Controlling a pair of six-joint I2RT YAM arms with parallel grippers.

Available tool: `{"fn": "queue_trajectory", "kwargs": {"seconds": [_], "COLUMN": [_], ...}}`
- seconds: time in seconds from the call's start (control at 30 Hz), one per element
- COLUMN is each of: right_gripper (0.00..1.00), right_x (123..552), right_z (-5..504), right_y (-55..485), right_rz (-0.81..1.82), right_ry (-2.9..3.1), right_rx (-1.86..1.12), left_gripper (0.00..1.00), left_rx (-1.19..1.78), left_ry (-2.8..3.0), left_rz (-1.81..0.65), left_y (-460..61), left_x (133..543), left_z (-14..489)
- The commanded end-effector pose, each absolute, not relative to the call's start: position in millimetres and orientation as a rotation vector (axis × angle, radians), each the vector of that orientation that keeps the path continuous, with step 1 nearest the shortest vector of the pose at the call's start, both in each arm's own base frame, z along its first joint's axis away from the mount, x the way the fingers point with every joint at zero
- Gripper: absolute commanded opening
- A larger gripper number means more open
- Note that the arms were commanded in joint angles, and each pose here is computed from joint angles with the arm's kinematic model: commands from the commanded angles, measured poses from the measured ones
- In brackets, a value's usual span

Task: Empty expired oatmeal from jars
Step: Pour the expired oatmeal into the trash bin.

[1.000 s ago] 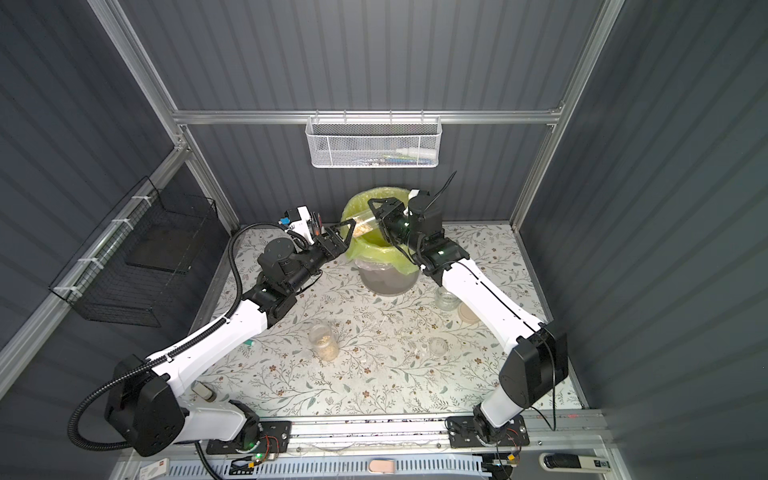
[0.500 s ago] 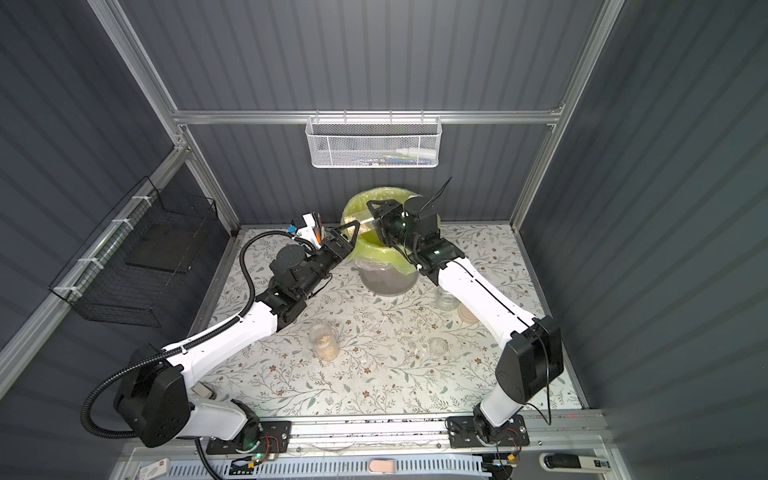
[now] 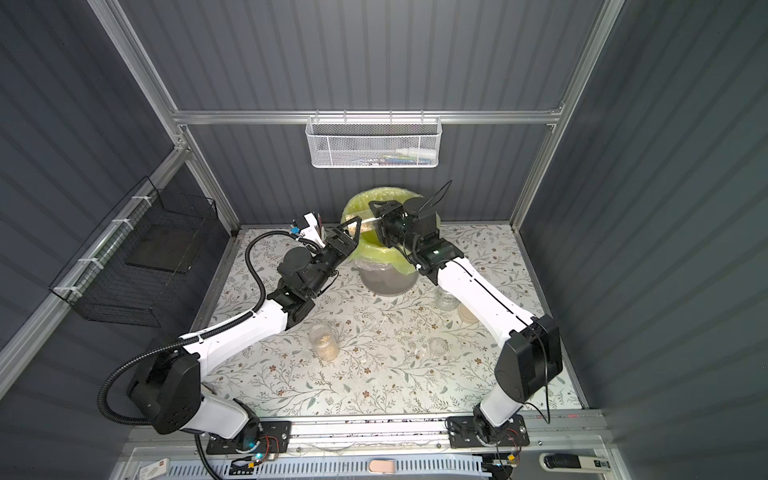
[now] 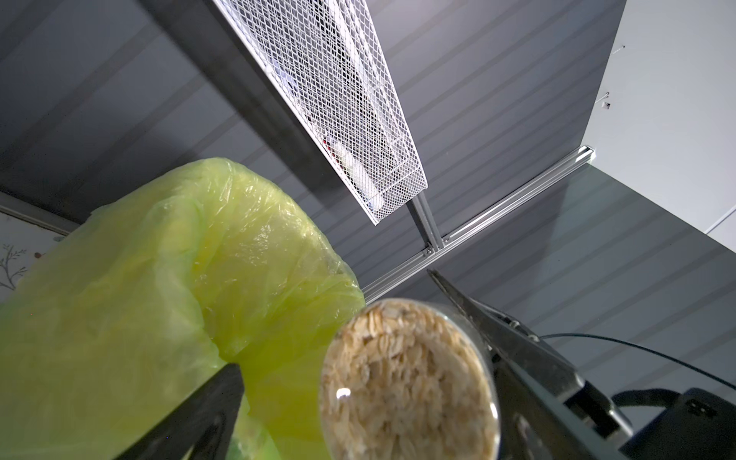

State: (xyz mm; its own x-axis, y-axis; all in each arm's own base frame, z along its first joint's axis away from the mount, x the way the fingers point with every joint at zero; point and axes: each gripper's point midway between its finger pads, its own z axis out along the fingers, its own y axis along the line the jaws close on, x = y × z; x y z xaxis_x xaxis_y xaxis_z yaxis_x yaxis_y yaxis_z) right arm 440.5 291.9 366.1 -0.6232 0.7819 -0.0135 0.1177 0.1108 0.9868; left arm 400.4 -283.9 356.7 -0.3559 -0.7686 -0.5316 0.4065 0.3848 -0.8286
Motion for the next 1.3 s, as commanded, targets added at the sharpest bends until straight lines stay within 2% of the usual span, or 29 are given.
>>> {"fn": "queue_trajectory", "kwargs": {"seconds": [0.0,0.33,0.77,0.93,1.27], "right_gripper": [0.4,0.42,0.41,0.4,0.4], "right_x": [441,441,446,450,455], "right_z": [368,365,362,367,369], "right_y": [299,293,285,280,283], "right_rz": [1.598,1.607,1.611,1.627,1.65], "right_ry": [1.84,1.822,1.801,1.767,1.751], "right_rx": [0.89,0.991,1.044,1.058,1.099], "left_gripper": [0.99,0.96,0.86,0.93,0.94], "left_rx": [-0.377,-0.412,-0.388,-0.402,-0.429], "left_ry": [1.436,1.373,1.382,1.382,1.38], "left_rz": [-1.268,-1.245,-1.249,-1.275,-1.327], "left_y": [-285,-285,-302,-303,-313], "left_x": [410,425,441,440,437], "left_z": [362,367,366,364,353]}}
